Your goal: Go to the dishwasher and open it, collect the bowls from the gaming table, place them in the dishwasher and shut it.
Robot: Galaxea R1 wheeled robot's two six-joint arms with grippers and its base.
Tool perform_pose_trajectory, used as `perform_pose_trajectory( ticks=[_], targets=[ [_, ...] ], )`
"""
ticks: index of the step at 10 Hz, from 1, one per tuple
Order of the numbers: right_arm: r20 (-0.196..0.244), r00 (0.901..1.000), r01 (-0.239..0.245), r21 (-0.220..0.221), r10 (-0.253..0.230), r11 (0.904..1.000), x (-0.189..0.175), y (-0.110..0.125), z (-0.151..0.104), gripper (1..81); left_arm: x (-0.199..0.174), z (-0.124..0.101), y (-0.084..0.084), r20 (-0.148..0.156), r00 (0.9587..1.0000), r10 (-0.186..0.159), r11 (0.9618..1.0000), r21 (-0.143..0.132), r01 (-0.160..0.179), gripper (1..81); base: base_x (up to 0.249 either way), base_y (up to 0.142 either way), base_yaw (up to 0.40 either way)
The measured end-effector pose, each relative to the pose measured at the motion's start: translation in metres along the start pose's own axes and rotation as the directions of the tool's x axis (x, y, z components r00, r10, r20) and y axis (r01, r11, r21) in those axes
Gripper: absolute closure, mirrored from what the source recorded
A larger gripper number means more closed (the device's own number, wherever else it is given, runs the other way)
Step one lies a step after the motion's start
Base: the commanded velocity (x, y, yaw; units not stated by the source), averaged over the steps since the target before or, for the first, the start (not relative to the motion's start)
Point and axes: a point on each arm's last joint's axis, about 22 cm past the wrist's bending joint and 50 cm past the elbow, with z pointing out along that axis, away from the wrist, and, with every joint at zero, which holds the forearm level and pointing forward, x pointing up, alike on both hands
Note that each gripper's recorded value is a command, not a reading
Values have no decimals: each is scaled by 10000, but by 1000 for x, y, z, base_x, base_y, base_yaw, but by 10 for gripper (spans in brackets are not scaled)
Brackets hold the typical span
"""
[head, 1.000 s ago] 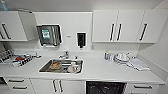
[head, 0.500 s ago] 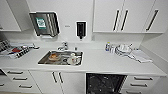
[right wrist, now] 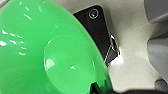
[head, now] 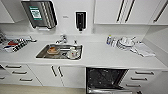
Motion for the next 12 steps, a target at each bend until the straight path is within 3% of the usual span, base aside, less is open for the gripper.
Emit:
perform_pose_trajectory(
  ticks=[2, 3, 5, 8, 10, 12],
  targets=[
    [-7, 10000, 5, 59, -5, 10000, 1, -3, 1, 811, 43, 17, 23, -363, 9993, 37, 9984, -565, -57, 811, 0, 0, 0],
    [17, 10000, -5, 99, 5, 10000, 0, -5, 1, 811, 60, 26, 34, -377, 9992, 115, 9969, -778, -144, 811, 0, 0, 0],
    [-40, 10000, 12, 142, -11, 9999, 4, -8, 2, 811, 93, 43, 60, -359, 9992, 199, 9914, -1284, -244, 811, 0, 0, 0],
    [-44, 10000, 6, 144, -6, 9999, 4, -8, 2, 811, 151, 53, 91, -626, 9977, 252, 9823, -1836, -363, 811, 0, 0, 0],
    [-42, 10000, -1, 142, 2, 9999, 4, -8, 2, 811, 183, 55, 121, -720, 9971, 252, 9686, -2449, -421, 811, 0, 0, 0],
    [-44, 10000, -4, 144, 5, 9999, 4, -8, 2, 811, 212, 45, 149, -715, 9968, 358, 9501, -3069, -562, 811, 0, 0, 0]
  ],
)
